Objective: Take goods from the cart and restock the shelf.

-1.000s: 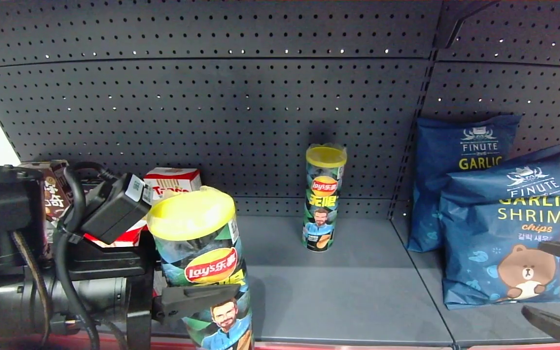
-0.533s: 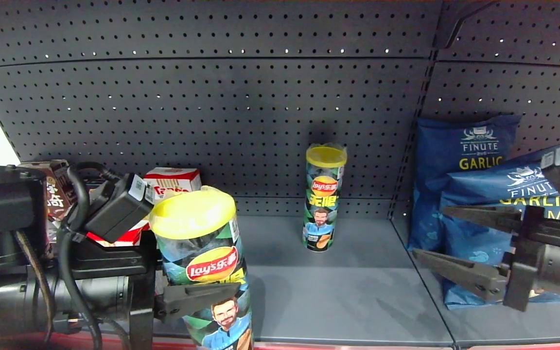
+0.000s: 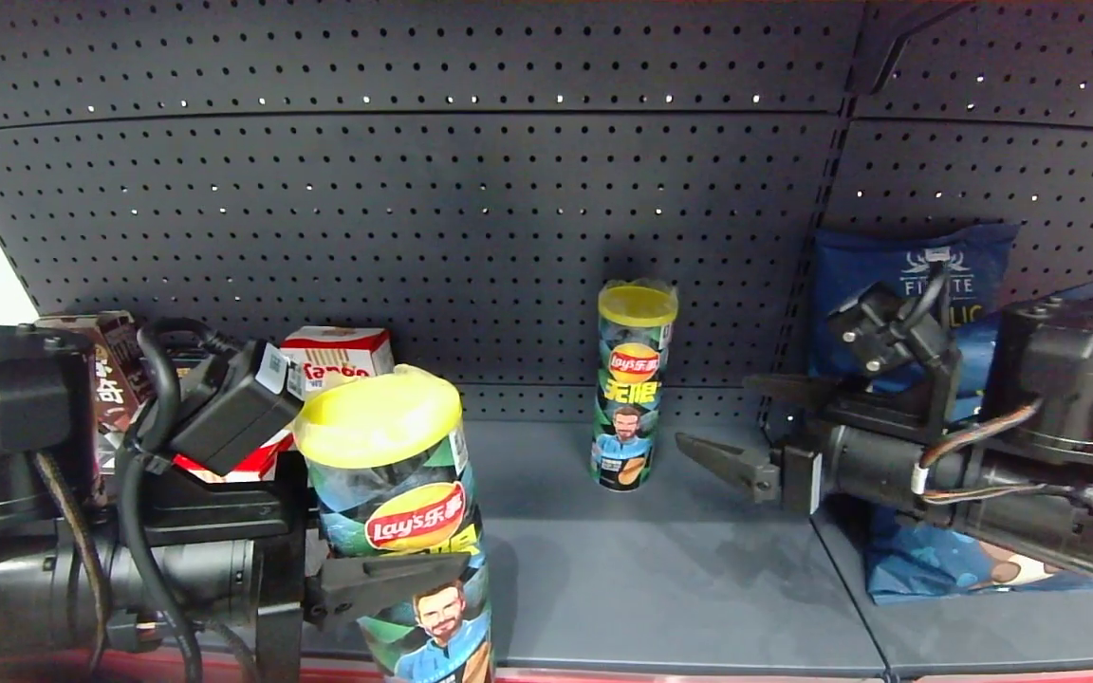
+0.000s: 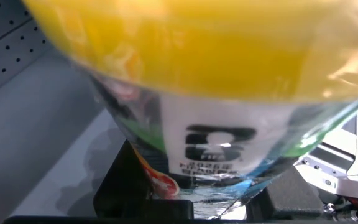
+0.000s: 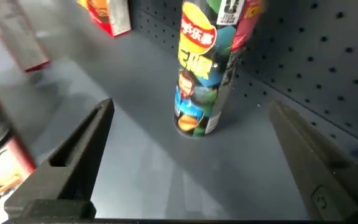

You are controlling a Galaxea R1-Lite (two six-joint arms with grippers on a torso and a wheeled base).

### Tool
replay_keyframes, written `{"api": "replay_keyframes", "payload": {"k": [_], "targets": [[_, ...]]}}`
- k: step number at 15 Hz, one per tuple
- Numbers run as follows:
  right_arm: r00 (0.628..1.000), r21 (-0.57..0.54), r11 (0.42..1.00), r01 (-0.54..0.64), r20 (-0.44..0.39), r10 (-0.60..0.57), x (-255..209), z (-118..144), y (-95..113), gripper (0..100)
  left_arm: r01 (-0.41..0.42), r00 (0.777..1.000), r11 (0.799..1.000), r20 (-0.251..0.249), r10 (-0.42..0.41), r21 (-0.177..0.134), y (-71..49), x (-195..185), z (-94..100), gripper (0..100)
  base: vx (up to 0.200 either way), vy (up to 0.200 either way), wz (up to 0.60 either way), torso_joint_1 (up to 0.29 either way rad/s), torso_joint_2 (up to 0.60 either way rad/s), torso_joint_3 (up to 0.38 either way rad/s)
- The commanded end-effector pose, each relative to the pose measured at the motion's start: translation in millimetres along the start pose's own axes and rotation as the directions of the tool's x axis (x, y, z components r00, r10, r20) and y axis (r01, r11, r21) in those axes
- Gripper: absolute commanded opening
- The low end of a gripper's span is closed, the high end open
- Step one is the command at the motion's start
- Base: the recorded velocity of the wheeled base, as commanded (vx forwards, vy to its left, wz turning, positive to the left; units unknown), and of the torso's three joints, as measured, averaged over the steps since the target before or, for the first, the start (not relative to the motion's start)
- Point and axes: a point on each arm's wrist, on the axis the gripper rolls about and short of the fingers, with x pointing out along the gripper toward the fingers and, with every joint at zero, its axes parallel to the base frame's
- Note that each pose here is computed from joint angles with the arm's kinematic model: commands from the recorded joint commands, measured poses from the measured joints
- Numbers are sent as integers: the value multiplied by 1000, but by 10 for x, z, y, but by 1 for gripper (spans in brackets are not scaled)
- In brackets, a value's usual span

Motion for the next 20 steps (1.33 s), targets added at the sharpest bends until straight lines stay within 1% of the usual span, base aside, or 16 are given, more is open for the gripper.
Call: {"api": "replay_keyframes", "payload": {"k": [1, 3, 7, 10, 11, 14, 18, 20], "targets": [[998, 12, 1000, -9, -55, 10, 259, -166, -34, 100, 2, 1000, 1000, -5, -2, -4, 13, 22, -8, 0, 0, 0, 0, 0, 0, 0], [998, 16, 1000, -9, -68, 10, 351, -205, -46, 100, 2, 1000, 1000, -8, -2, -4, 20, 31, -12, 0, 0, 0, 0, 0, 0, 0], [999, 13, 1000, 12, -38, -12, 672, -285, -148, 100, 4, 1000, 1000, -9, -4, -5, 19, 36, -14, 0, 0, 0, 0, 0, 0, 0], [999, 11, 1000, 24, -25, -24, 798, -372, -211, 100, 5, 1000, 1000, -8, -5, -4, 24, 42, -8, 0, 0, 0, 0, 0, 0, 0], [999, 14, 999, 37, -31, -37, 845, -404, -268, 100, 6, 1000, 1000, -13, -6, -8, 30, 52, -19, 0, 0, 0, 0, 0, 0, 0], [999, 16, 999, 50, -20, -50, 958, -405, -354, 100, 6, 1000, 1000, -13, -6, -9, 34, 53, -24, 0, 0, 0, 0, 0, 0, 0], [999, 22, 999, 30, -37, -30, 1065, -492, -344, 100, 7, 1000, 1000, -18, -7, -13, 40, 63, -35, 0, 0, 0, 0, 0, 0, 0], [999, 23, 999, 26, -31, -26, 1114, -551, -348, 100, 7, 1000, 1000, -23, -8, -17, 51, 78, -45, 0, 0, 0, 0, 0, 0, 0]]}}
